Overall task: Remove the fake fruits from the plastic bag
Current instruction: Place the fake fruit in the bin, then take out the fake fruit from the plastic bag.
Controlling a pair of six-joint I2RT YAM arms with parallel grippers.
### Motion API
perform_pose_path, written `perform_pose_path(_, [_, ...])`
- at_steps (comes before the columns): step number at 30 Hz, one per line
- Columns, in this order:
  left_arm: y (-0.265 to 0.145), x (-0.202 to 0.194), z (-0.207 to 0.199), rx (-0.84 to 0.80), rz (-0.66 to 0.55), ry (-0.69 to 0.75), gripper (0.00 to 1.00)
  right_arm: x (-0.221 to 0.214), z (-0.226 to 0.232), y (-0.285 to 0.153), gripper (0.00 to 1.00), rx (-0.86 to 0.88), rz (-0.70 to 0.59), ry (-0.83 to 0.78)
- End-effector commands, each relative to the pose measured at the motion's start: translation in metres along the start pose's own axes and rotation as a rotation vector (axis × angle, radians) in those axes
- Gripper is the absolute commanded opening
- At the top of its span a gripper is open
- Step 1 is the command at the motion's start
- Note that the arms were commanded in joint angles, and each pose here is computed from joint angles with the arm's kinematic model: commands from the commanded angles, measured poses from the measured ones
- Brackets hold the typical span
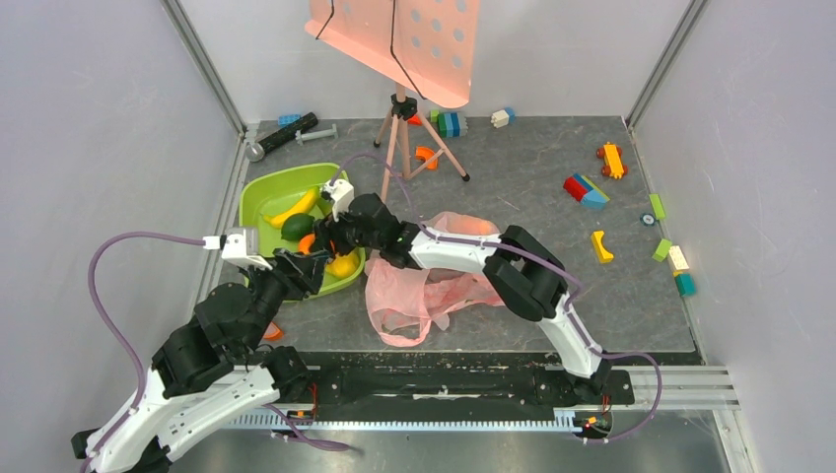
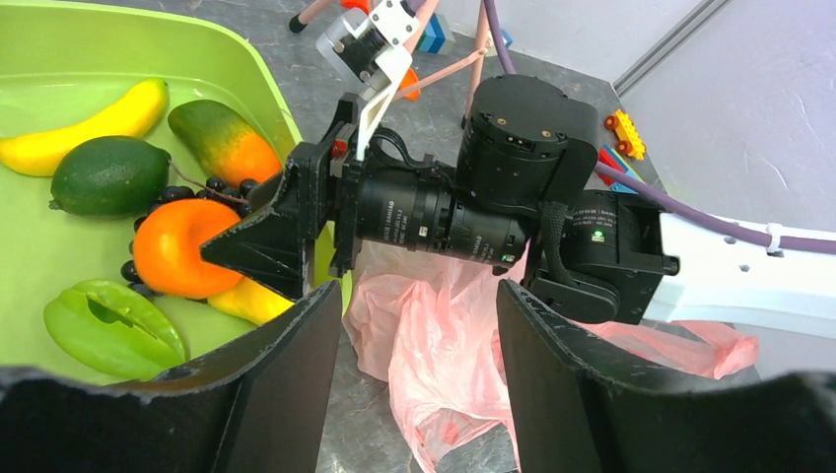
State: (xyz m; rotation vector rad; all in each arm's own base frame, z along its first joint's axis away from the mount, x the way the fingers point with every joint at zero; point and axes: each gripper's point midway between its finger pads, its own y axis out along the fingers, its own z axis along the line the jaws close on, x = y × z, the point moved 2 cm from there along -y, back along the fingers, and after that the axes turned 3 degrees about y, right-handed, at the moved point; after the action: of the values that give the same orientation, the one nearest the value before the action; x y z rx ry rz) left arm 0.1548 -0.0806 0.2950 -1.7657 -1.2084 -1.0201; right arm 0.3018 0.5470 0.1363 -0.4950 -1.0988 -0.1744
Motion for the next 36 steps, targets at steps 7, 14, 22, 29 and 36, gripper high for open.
perform_pose_path(7, [-0.005, 0.016, 0.002, 0.012, -0.04, 0.009, 0.73, 0.081, 0.002, -0.097, 0.78, -0.168, -0.159, -0.123])
perform_pose_path(14, [0.009, 0.004, -0.03, -0.109, 0.06, 0.099, 0.8, 0.059, -0.035, -0.193, 0.94, -0.424, 0.064, -0.234])
perform_pose_path(22, [0.028, -0.026, -0.096, -0.411, 0.195, 0.165, 0.87, 0.005, -0.091, -0.311, 0.98, -0.658, 0.229, -0.243])
perform_pose_path(29, [0.044, -0.065, -0.139, -0.566, 0.315, 0.214, 0.9, -0.024, -0.115, -0.343, 0.98, -0.623, 0.244, -0.19])
perform_pose_path(36, [0.049, -0.097, -0.174, -0.615, 0.369, 0.251, 0.89, -0.035, -0.127, -0.326, 0.98, -0.525, 0.254, -0.153])
